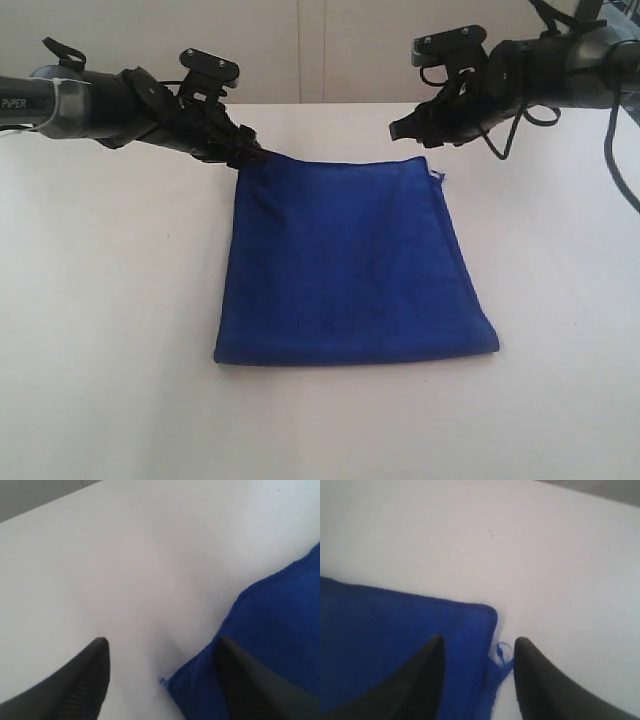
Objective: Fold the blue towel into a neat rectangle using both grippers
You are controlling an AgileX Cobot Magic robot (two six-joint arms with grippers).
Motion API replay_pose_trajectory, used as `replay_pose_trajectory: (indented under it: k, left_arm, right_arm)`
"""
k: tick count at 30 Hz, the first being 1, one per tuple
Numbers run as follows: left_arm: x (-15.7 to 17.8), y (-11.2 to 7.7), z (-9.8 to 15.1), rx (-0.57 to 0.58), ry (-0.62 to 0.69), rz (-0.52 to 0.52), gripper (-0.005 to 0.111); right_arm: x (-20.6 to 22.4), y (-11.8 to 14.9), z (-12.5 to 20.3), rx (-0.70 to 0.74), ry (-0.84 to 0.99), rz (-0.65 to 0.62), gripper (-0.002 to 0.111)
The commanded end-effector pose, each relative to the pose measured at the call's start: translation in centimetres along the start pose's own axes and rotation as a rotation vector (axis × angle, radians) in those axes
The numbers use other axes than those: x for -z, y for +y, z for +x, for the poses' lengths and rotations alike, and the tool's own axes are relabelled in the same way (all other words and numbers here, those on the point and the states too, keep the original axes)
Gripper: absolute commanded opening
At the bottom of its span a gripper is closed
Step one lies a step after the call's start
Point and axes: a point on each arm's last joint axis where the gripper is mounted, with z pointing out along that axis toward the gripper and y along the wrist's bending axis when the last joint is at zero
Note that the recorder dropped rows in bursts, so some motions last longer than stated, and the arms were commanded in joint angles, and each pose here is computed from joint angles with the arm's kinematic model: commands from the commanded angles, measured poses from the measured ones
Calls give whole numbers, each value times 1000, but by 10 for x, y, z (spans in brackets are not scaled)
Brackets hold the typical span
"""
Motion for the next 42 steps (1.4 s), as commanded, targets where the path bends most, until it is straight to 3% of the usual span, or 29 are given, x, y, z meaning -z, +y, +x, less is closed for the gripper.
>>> replay_pose_trajectory:
  k: [1, 6, 11, 17, 27, 37, 42]
  left_arm:
    - [4, 1, -6, 1, -15, -1, 79]
    - [4, 6, -7, -63, -30, -25, 79]
    - [7, 20, -5, -19, -33, -51, 79]
    - [7, 21, -5, 10, -28, -46, 79]
    - [16, 22, -8, 240, -4, -4, 77]
    - [29, 57, 1, 457, 91, 34, 76]
    - [31, 59, 5, 491, 127, 65, 76]
  right_arm:
    - [5, -4, 5, -66, 86, -1, 47]
    - [5, -4, 10, -89, 136, -3, 52]
    - [5, -4, 10, -103, 138, -2, 52]
    - [5, -1, 9, -174, 134, -28, 52]
    - [7, 2, 19, -202, 246, -53, 52]
    - [8, 3, 21, -205, 263, -60, 52]
    - [5, 4, 18, -236, 220, -69, 52]
